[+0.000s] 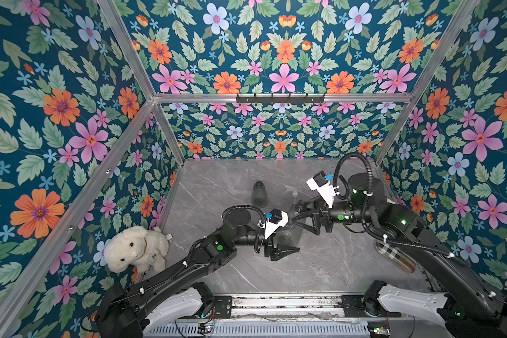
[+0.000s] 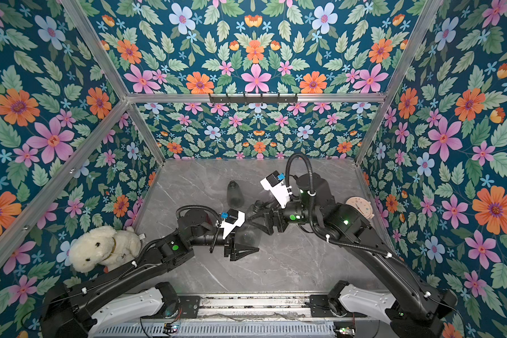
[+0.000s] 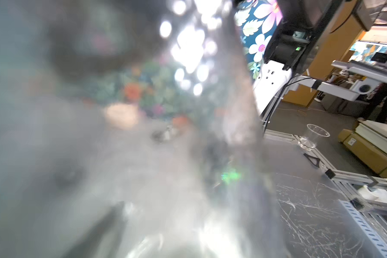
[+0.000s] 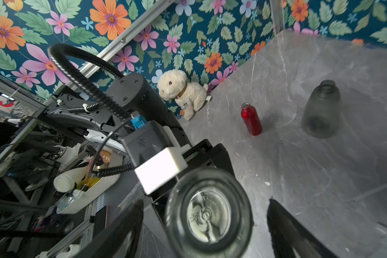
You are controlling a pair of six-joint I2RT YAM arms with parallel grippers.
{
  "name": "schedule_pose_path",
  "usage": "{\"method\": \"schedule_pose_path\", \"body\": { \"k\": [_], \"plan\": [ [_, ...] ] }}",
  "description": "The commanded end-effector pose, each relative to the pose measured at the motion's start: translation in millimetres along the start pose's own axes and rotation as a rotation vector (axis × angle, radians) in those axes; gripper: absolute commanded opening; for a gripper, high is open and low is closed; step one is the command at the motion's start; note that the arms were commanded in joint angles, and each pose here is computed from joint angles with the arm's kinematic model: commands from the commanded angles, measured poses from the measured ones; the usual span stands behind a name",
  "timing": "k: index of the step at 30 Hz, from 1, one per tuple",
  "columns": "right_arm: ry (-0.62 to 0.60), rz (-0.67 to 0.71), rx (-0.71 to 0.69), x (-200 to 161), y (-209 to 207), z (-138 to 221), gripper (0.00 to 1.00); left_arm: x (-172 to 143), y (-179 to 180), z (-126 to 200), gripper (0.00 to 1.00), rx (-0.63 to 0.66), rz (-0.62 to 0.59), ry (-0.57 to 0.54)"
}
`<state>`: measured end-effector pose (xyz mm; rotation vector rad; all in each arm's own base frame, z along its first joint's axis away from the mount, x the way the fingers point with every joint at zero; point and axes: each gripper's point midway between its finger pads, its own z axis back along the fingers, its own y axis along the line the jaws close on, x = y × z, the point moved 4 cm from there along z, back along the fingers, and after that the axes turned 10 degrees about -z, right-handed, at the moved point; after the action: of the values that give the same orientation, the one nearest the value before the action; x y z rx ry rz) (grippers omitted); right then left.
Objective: Attach spray nozzles to spray bottles
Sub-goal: Pick up the spray bottle from the center of the board, then pick up the spray nozzle from the center of the board.
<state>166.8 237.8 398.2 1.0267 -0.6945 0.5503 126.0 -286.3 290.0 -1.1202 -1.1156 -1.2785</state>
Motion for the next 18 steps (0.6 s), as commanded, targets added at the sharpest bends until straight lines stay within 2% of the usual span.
{"method": "schedule_pose_path", "body": {
  "k": [1,2,5,7,10,11,14,18],
  "plan": [
    [-0.113,0.03,-0.163,8,-18,18,0.87,7,3,4,0.71,0.049,-0.038,-0.016],
    [-0.142,0.004,-0.211,7,-28,24,0.87,9,4,6,0.68,0.063,-0.044,-0.022],
    [-0.217,-0.15,-0.342,3,-77,38,0.86,18,6,13,0.48,0.111,-0.059,-0.043],
    [-0.194,-0.241,-0.412,-12,-116,34,0.81,22,7,15,0.32,0.136,-0.067,-0.052],
    [-0.118,-0.362,-0.533,-39,-176,18,0.73,30,12,19,0.03,0.186,-0.072,-0.064],
    [-0.092,-0.395,-0.585,-47,-195,13,0.71,33,15,20,0.0,0.208,-0.07,-0.068],
    [-0.013,-0.465,-0.733,-65,-242,0,0.71,39,20,24,0.0,0.256,-0.068,-0.081],
    [-0.02,-0.604,-0.787,-74,-295,-5,0.71,41,22,26,0.0,0.284,-0.06,-0.1]
  ]
}}
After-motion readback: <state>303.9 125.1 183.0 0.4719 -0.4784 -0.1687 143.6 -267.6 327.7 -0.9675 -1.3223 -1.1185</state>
